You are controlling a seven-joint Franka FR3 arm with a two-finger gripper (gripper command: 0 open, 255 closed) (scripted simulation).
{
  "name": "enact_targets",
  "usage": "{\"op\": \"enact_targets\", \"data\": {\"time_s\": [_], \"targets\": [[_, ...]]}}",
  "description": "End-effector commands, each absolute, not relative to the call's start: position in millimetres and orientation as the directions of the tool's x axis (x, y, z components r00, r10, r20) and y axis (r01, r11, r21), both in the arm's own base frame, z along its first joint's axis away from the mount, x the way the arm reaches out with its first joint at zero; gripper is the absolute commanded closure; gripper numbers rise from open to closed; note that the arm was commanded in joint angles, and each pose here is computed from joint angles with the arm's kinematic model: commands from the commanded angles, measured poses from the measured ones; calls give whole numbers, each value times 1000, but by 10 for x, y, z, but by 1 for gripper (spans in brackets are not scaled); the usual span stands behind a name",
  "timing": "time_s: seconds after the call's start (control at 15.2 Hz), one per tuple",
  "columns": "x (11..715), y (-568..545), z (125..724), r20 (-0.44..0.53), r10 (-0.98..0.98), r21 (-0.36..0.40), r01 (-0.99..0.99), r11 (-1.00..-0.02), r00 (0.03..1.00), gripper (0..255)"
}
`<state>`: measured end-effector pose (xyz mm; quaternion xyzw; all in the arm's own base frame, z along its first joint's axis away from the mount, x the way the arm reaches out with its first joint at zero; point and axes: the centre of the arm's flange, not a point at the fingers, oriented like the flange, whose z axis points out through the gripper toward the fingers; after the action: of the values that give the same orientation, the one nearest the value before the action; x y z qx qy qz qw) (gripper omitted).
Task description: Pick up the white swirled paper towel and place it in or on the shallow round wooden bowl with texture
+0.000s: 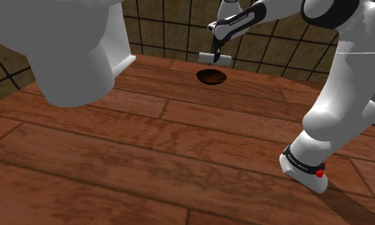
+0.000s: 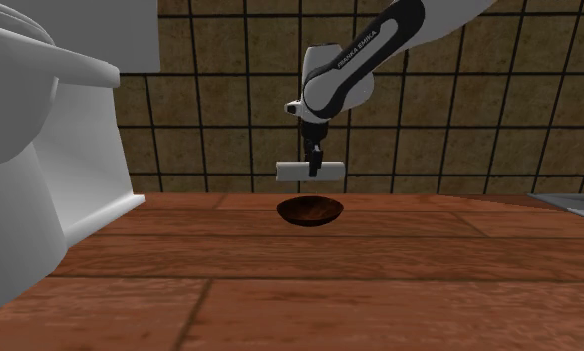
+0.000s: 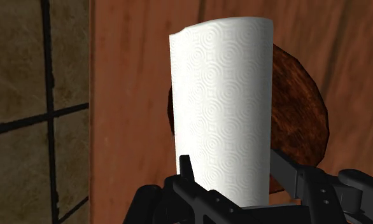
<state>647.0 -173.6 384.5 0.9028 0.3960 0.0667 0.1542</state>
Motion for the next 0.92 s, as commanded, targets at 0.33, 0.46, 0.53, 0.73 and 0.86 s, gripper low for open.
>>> {"op": "enact_targets", "data": {"time_s": [0.33, 0.46, 0.53, 0.73, 0.86], "targets": [[6471, -1746, 3476, -2, 736, 331, 695, -638, 677, 255], [6471, -1746, 3371, -2, 736, 331, 695, -638, 677, 255], [6471, -1746, 3318, -2, 736, 331, 695, -638, 677, 255], [6471, -1746, 3159, -2, 736, 331, 695, -638, 677, 255], [6471, -1746, 3054, -2, 736, 331, 695, -638, 677, 255]]}}
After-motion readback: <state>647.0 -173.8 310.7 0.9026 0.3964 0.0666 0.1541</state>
